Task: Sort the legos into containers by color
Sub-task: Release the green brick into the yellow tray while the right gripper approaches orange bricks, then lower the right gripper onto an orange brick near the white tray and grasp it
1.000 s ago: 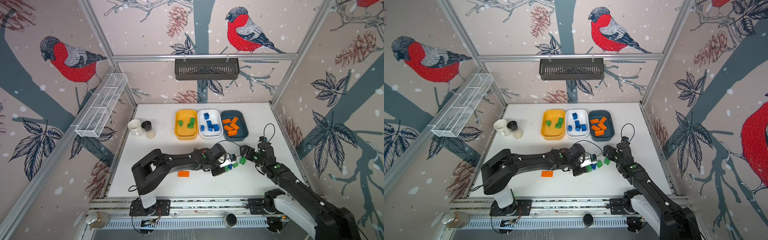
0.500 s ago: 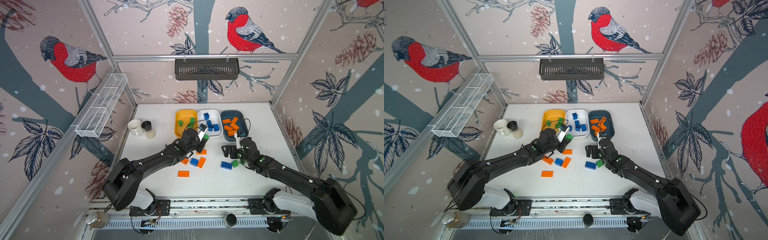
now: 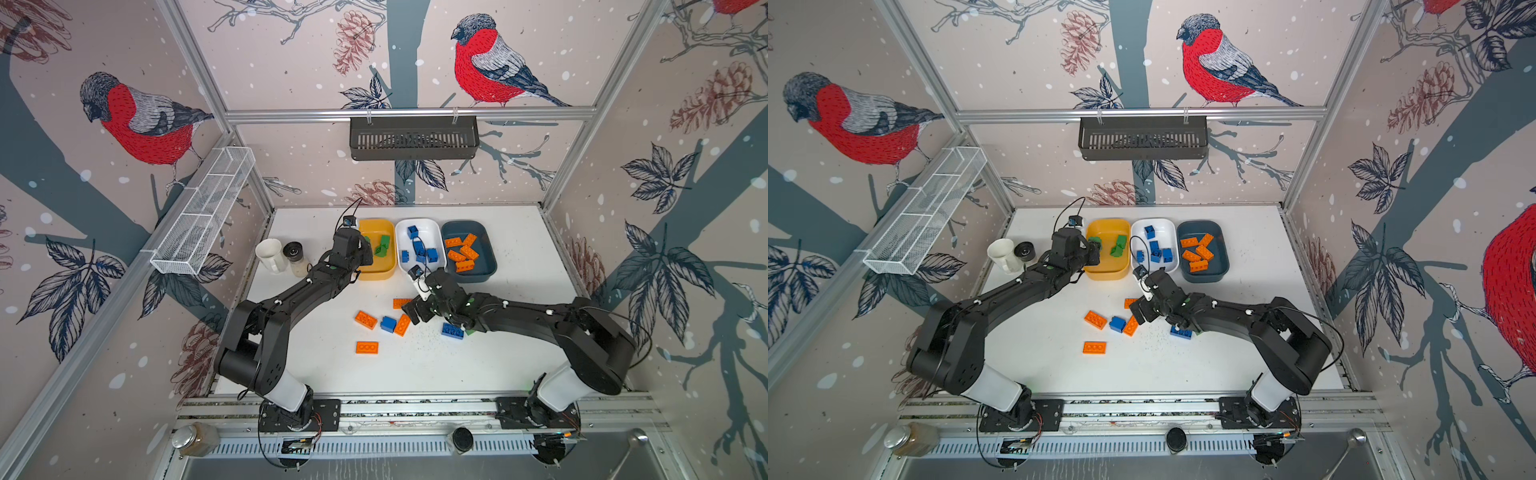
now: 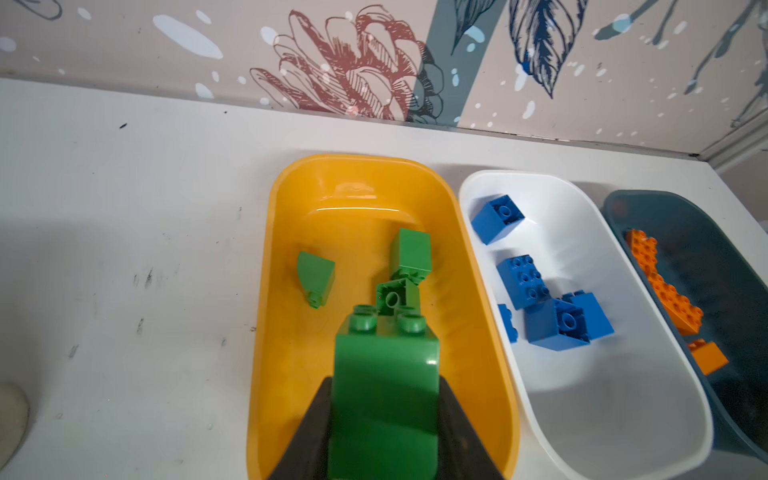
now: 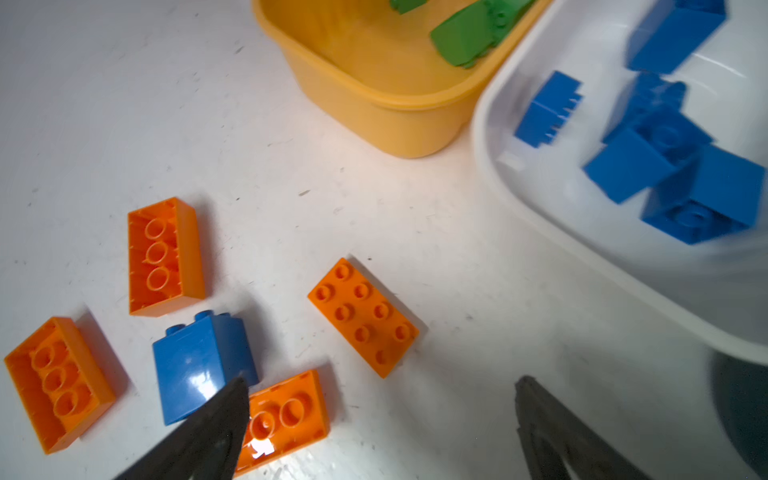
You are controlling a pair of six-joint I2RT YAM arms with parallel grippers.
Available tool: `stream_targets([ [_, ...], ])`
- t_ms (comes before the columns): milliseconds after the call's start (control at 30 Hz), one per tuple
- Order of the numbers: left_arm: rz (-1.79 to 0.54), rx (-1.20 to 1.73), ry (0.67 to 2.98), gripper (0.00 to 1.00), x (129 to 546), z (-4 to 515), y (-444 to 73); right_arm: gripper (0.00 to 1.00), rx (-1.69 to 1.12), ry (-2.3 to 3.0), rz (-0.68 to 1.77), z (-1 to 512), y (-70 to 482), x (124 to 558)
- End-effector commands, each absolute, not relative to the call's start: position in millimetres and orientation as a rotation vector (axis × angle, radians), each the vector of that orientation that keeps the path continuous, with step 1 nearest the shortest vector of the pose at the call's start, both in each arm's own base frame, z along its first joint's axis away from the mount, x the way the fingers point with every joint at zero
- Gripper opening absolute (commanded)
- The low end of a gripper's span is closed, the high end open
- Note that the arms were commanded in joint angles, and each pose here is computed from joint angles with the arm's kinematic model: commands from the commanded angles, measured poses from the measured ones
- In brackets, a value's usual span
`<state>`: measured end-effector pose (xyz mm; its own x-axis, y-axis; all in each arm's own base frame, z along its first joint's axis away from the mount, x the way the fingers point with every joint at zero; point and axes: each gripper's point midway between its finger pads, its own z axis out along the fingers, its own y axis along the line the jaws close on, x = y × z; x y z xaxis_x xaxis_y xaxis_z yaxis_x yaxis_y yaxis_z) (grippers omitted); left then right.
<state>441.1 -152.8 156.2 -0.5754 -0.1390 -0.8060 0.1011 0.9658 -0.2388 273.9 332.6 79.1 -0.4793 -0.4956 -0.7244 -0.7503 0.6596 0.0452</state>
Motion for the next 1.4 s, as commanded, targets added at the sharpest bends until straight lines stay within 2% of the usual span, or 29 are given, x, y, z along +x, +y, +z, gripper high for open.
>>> stream_targets([
  [0,-0.328,-0.095,2.21,0.18,451.4,151.2,-148.0,0.99,-1.114,2.13,0.418,71.4,343.8,274.3],
  [267,-0.301,-0.162,2.273,0.22,476.8,142.5,-146.0,0.92,-1.229,2.141,0.352,54.4,352.4,289.1],
  [367,-0.313,-0.188,2.279,0.31,485.1,141.6,-146.5,0.89,-1.282,2.155,0.364,47.3,354.9,291.3],
  [500,-0.337,-0.18,2.293,0.54,491.4,143.3,-152.9,0.85,-1.333,2.171,0.364,38.5,357.6,295.2],
  [567,-0.358,-0.175,2.275,0.62,492.3,148.6,-155.1,0.85,-1.35,2.176,0.357,35.0,357.5,296.5],
  [867,-0.337,-0.232,2.185,0.76,489.8,173.5,-143.0,0.8,-1.371,2.231,0.349,19.9,354.7,297.6],
  [1133,-0.36,-0.236,2.1,0.97,482.7,186.3,-139.2,0.6,-1.304,2.286,0.262,13.5,341.9,307.1],
  [1367,-0.352,-0.224,2.087,0.97,483.5,192.8,-138.3,0.44,-1.291,2.345,0.286,7.8,334.6,301.8],
])
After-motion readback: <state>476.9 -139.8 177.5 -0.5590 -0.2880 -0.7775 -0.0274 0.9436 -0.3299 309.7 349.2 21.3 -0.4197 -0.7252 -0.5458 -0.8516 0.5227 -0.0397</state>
